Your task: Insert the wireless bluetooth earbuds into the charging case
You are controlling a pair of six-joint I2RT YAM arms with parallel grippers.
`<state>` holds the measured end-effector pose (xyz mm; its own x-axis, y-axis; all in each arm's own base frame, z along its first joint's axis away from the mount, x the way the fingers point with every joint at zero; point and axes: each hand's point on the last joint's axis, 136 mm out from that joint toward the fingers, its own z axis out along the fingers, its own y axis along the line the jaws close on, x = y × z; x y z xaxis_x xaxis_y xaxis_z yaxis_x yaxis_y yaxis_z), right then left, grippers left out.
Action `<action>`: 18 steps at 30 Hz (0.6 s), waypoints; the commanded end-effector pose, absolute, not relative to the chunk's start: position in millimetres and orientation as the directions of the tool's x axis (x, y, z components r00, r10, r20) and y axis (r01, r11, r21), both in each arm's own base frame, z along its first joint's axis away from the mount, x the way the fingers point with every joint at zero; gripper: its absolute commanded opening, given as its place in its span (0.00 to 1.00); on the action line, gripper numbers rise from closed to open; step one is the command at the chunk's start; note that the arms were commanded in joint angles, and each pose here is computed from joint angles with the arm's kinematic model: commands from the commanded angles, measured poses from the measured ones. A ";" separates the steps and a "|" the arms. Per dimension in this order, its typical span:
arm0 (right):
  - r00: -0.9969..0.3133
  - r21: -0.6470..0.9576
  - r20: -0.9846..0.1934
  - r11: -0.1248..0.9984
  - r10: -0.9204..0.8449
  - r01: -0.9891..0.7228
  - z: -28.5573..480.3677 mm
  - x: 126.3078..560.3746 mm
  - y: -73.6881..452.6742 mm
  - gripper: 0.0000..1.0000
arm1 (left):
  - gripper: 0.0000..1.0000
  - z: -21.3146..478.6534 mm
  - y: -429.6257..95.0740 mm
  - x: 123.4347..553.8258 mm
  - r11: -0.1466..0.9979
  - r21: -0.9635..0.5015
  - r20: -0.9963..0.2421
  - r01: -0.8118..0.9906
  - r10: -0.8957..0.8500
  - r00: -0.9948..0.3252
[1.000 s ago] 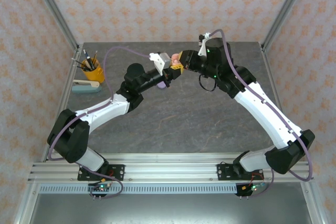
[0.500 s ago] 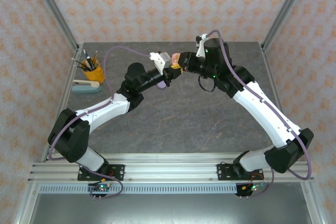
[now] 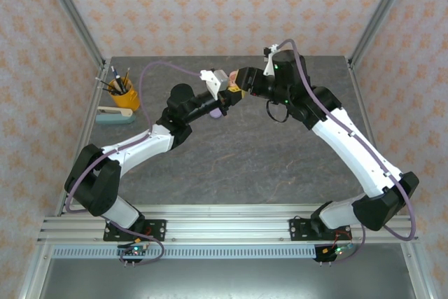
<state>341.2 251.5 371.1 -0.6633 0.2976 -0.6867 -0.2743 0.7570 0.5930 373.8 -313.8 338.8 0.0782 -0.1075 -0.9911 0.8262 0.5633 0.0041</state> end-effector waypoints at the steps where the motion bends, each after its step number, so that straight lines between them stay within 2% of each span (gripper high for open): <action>1: -0.610 0.592 -0.714 0.761 0.343 -0.265 399.1 338.7 234.9 0.51 | 0.00 366.8 -313.8 366.8 0.562 0.035 -0.976 0.826 -0.160 0.150; 7: -0.619 0.584 -0.701 0.784 0.355 -0.212 404.1 349.0 220.1 0.52 | 0.00 357.3 -314.3 365.1 0.555 0.032 -0.980 0.832 -0.145 0.135; 18: -0.802 0.494 -0.570 0.854 0.178 -0.162 350.7 394.9 254.6 0.48 | 0.00 347.9 -319.1 362.2 0.525 0.026 -0.986 0.851 -0.125 0.107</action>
